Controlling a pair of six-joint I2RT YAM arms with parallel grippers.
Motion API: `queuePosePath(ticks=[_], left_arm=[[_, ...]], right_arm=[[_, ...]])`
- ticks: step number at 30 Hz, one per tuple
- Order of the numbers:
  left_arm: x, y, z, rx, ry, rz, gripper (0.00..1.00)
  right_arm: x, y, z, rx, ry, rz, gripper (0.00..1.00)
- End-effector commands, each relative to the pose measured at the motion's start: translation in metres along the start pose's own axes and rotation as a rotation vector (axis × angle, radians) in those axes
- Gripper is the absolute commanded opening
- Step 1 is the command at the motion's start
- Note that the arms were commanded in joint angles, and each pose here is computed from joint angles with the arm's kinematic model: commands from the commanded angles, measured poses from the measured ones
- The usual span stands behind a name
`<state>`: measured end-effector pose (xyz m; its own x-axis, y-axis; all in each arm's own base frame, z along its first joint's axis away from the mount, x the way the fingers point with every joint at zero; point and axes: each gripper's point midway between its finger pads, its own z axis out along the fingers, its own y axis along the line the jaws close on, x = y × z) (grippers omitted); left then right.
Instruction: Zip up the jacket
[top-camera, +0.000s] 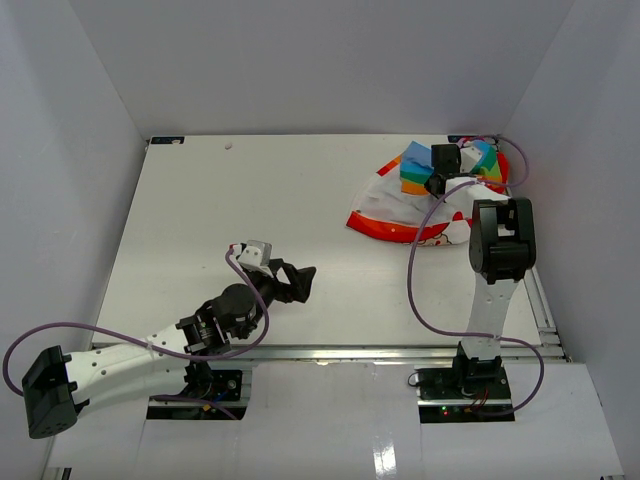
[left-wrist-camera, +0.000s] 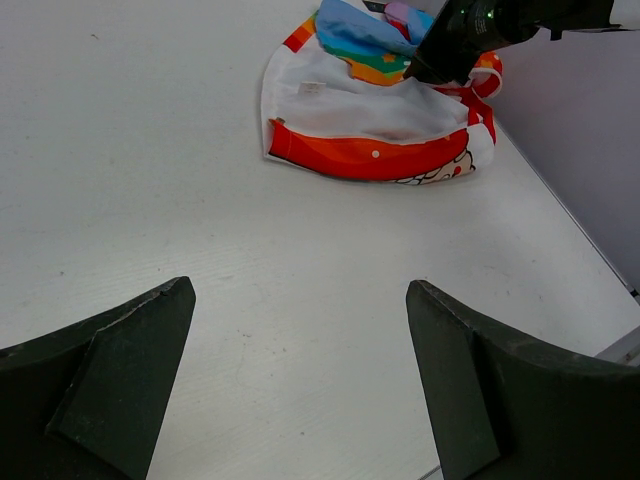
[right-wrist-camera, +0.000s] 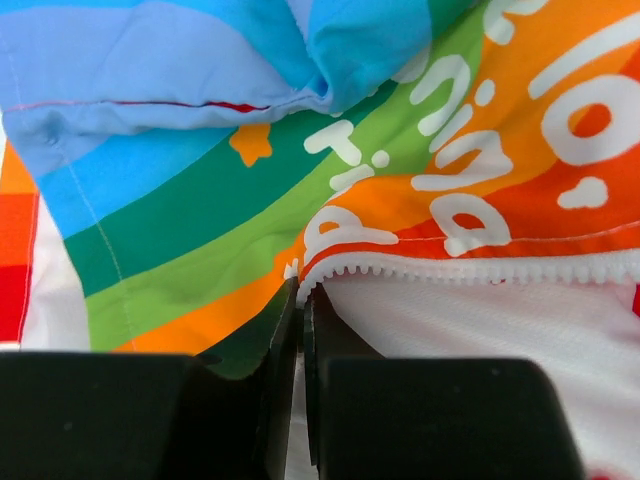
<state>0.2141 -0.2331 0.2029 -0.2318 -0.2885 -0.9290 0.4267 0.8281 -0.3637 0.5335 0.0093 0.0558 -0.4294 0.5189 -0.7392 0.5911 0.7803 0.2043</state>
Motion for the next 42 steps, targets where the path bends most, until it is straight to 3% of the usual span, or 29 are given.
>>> queuePosePath(ticks=[1,9,12,15,18,26,34,36,37,42], left_arm=[[-0.008,-0.002,-0.001,-0.001,-0.018,-0.015,0.98],[-0.014,-0.009,-0.008,0.084,-0.080,-0.028,0.97],[-0.014,-0.002,-0.007,0.048,-0.085,-0.020,0.97],[-0.012,0.008,-0.004,-0.021,-0.073,-0.012,0.97],[-0.010,0.015,-0.002,-0.067,-0.065,0.001,0.97],[-0.005,0.023,0.002,-0.123,-0.060,0.016,0.97],[0.008,0.020,0.013,-0.145,0.007,0.021,0.97],[0.010,0.019,0.016,-0.143,0.022,0.027,0.97],[0.013,0.020,0.018,-0.152,0.031,0.033,0.97],[0.011,0.035,0.027,-0.236,0.060,0.023,0.97]], right_arm=[[0.004,0.047,-0.011,-0.264,0.043,-0.088,0.08],[0.062,0.136,-0.097,-0.744,0.130,-0.481,0.08],[0.096,0.154,-0.139,-0.901,0.159,-0.650,0.08],[0.119,0.162,-0.180,-1.112,0.205,-0.706,0.09],[0.137,0.152,-0.197,-1.185,0.234,-0.790,0.10],[0.128,0.120,-0.211,-1.192,0.127,-0.975,0.15],[0.078,0.164,-0.187,-1.222,0.023,-0.997,0.19],[0.068,0.179,-0.189,-1.243,0.013,-0.992,0.25],[0.055,0.188,-0.192,-1.233,-0.007,-0.964,0.40],[0.054,0.179,-0.208,-1.137,0.119,-0.699,0.78]])
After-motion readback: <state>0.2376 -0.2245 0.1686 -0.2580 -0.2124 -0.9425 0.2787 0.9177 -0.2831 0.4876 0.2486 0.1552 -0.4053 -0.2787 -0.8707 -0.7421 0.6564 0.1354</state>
